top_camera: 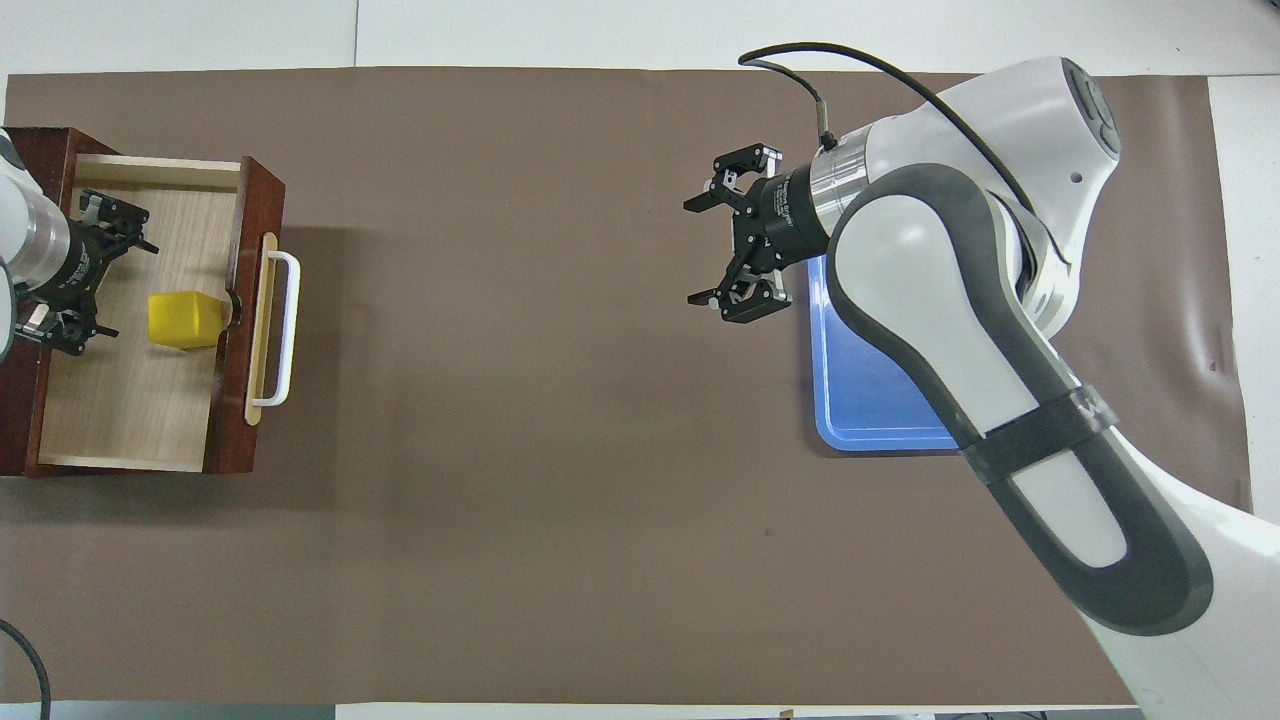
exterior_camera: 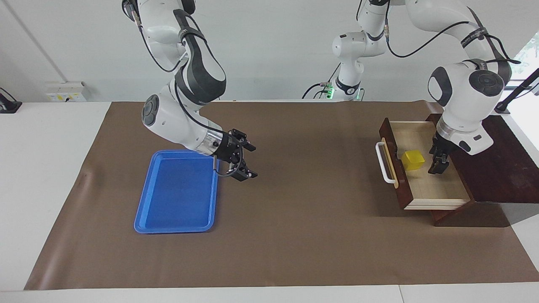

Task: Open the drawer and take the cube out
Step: 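Grasp the yellow cube in the drawer with the left gripper and lift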

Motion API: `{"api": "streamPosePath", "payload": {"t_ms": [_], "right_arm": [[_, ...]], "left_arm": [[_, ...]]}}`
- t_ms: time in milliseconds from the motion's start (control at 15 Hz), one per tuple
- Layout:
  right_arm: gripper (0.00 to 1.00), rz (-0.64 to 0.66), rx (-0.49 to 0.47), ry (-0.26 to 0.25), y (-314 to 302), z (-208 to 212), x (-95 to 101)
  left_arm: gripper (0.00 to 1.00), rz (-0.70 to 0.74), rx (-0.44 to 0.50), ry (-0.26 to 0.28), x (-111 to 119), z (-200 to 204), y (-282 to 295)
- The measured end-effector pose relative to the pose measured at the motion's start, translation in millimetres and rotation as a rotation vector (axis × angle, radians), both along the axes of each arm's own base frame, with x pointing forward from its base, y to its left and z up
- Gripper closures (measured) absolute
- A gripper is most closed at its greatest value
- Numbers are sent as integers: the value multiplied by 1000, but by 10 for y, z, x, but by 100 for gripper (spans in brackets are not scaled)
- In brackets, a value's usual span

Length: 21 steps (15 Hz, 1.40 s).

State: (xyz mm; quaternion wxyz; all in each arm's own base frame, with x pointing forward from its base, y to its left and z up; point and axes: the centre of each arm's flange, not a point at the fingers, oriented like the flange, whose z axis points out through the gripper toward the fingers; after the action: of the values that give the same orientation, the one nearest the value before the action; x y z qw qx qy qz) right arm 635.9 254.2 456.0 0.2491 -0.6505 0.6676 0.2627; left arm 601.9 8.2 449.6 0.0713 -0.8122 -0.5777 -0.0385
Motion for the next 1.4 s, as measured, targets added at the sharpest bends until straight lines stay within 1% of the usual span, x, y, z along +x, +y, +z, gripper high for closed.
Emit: {"api": "streamPosePath", "payload": {"t_ms": [133,332,399,465,532,731,798,864,931,997,1064,1396], "right_arm": [[0,-11,20,6,19,-1,-2],[0,18,23,8,162,-40,-67],[0,26,29,7,195,-47,-81],[0,31,36,5,212,-50,-88],[0,33,39,3,213,-51,-89],[0,40,42,-1,215,-58,-92],[0,42,42,-3,216,-59,-92],[0,45,42,-5,217,-59,-93],[0,49,42,-9,217,-60,-93],[0,52,42,-12,218,-60,-94],[0,54,42,-13,220,-60,-95],[0,60,41,-10,238,-86,-112]], "left_arm": [[0,31,2,6,-32,-58,-129],[0,60,4,15,-94,-108,-144],[7,70,4,14,-105,-103,-118],[19,76,4,13,-113,-96,-93],[23,81,4,12,-118,-90,-67],[22,102,5,8,-119,-91,5],[26,118,5,3,-118,-98,17],[26,137,5,-4,-115,-101,18],[31,151,4,-12,-110,-103,16],[43,158,4,-16,-108,-103,15],[44,162,4,-18,-109,-97,14],[44,195,3,-29,-104,-96,12]]}}
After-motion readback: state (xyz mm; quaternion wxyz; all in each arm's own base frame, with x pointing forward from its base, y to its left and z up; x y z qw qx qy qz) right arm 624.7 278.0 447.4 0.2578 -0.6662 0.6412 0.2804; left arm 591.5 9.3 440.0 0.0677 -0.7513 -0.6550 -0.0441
